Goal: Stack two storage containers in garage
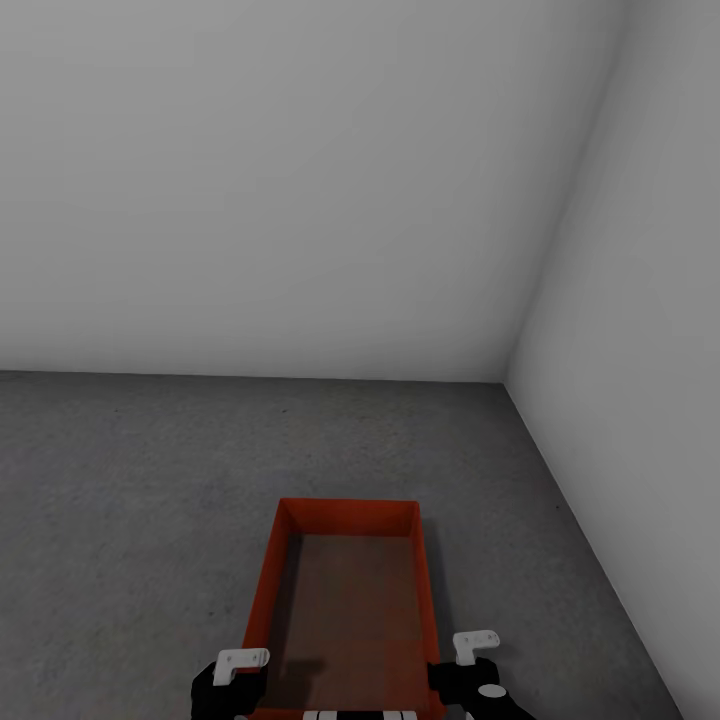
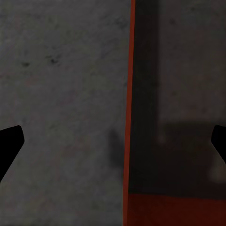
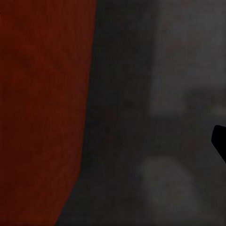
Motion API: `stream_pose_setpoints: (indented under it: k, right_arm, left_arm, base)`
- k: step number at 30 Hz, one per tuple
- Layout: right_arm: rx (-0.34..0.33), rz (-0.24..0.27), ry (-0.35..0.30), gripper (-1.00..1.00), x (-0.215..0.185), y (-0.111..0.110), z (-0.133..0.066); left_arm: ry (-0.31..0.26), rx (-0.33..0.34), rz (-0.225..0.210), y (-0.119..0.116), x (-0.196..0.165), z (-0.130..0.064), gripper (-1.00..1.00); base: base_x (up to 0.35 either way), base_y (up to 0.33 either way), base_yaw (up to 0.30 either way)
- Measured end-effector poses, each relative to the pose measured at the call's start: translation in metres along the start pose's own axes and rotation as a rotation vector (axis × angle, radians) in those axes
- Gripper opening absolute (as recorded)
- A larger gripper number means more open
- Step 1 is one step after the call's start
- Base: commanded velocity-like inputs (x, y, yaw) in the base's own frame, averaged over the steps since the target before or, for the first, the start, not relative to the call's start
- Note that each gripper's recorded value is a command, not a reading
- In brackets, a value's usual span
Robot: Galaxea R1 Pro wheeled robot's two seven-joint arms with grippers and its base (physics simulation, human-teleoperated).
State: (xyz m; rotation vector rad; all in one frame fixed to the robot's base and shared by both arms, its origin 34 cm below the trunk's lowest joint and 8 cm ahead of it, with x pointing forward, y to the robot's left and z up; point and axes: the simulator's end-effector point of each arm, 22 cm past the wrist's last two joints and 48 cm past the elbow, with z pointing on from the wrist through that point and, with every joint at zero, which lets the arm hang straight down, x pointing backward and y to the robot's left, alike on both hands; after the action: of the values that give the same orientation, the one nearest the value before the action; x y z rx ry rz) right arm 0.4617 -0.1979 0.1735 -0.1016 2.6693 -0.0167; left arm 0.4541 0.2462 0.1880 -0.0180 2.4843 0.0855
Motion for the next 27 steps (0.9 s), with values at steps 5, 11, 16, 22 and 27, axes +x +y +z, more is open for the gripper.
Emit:
stream_pose_setpoints:
  k: [5,11,16,22,27]
  right_arm:
    - [0.0,0.0,0.0,1.0,0.0,0.0,0.0]
    - [0.0,0.0,0.0,1.0,0.0001,0.0,0.0]
    - [0.0,0.0,0.0,1.0,0.0002,0.0,0.0]
    - [0.0,0.0,0.001,1.0,0.0002,0.0,0.0]
    - [0.001,0.0,-0.012,1.0,-0.009,-0.0007,-0.006]
  left_arm:
    - [0.0,0.0,0.0,0.0,0.0,0.0,1.0]
    - [0.0,0.0,0.0,0.0,0.0,0.0,1.0]
    - [0.0,0.0,0.0,0.0,0.0,0.0,1.0]
    - [0.0,0.0,0.0,0.0,0.0,0.0,1.0]
    - [-0.012,0.0,-0.001,0.0003,-0.0098,-0.0043,1.0]
  base:
    - [0.0,0.0,0.0]
    - [0.0,0.0,0.0]
    - [0.0,0.0,0.0]
    - [0.0,0.0,0.0]
    - [0.0,0.0,0.0]
